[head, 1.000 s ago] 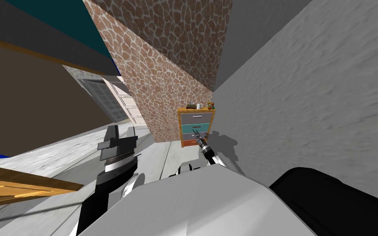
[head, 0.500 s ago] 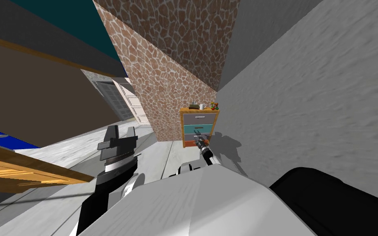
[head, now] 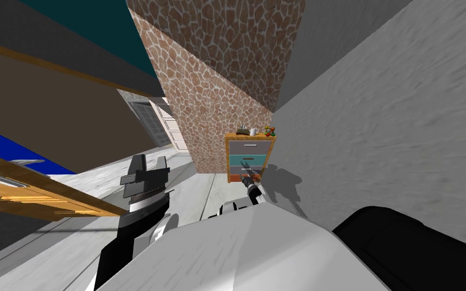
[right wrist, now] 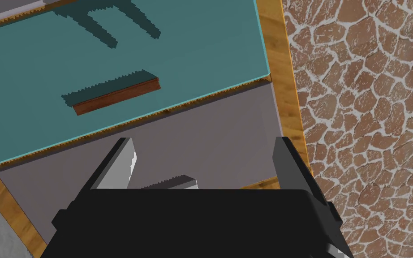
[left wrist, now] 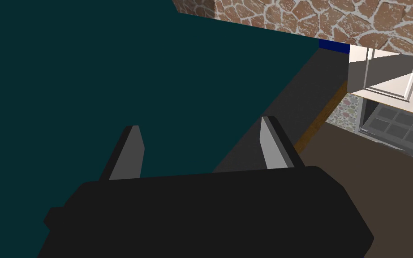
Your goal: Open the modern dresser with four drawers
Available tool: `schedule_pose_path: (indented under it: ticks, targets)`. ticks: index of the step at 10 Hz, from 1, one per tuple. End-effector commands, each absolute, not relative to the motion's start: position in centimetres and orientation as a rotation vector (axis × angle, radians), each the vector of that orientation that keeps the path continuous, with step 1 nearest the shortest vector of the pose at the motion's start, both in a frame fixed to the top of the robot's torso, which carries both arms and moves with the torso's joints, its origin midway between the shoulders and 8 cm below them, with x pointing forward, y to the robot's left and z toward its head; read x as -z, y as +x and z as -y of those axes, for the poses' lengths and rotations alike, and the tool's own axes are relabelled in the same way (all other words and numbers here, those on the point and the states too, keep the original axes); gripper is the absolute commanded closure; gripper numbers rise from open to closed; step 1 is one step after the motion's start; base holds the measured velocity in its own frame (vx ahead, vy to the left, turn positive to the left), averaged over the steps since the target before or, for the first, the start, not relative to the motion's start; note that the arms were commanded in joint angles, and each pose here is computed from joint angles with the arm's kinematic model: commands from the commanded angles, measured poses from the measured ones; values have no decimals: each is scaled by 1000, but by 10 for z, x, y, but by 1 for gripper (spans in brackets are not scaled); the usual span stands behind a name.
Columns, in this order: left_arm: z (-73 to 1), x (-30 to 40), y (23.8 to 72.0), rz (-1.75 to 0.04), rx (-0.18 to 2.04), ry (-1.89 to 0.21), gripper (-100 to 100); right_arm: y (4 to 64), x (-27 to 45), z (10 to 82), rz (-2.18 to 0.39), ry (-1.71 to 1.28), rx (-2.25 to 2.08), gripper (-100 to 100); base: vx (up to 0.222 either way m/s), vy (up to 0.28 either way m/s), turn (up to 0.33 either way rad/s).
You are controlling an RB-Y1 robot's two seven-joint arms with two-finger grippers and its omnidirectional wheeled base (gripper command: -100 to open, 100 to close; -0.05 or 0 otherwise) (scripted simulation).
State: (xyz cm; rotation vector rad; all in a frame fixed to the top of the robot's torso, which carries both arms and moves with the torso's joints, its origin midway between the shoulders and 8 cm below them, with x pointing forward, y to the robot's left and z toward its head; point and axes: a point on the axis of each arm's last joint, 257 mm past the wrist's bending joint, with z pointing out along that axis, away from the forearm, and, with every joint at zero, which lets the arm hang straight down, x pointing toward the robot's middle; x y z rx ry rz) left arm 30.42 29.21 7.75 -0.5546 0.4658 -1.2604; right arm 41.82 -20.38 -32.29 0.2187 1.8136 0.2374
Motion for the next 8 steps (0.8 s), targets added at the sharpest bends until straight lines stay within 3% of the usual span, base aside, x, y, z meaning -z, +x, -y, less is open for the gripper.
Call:
schedule_pose_path:
  ticks: [1, 8]
  targets:
    - [-292, -78, 304, -466, 1260, -555, 0, 415, 348, 212, -1875, 173, -122, -100, 44, -9, 169]
    - [-292, -78, 304, -466, 1260, -555, 0, 403, 384, 240, -1955, 54, 155, -100, 46, -3, 79]
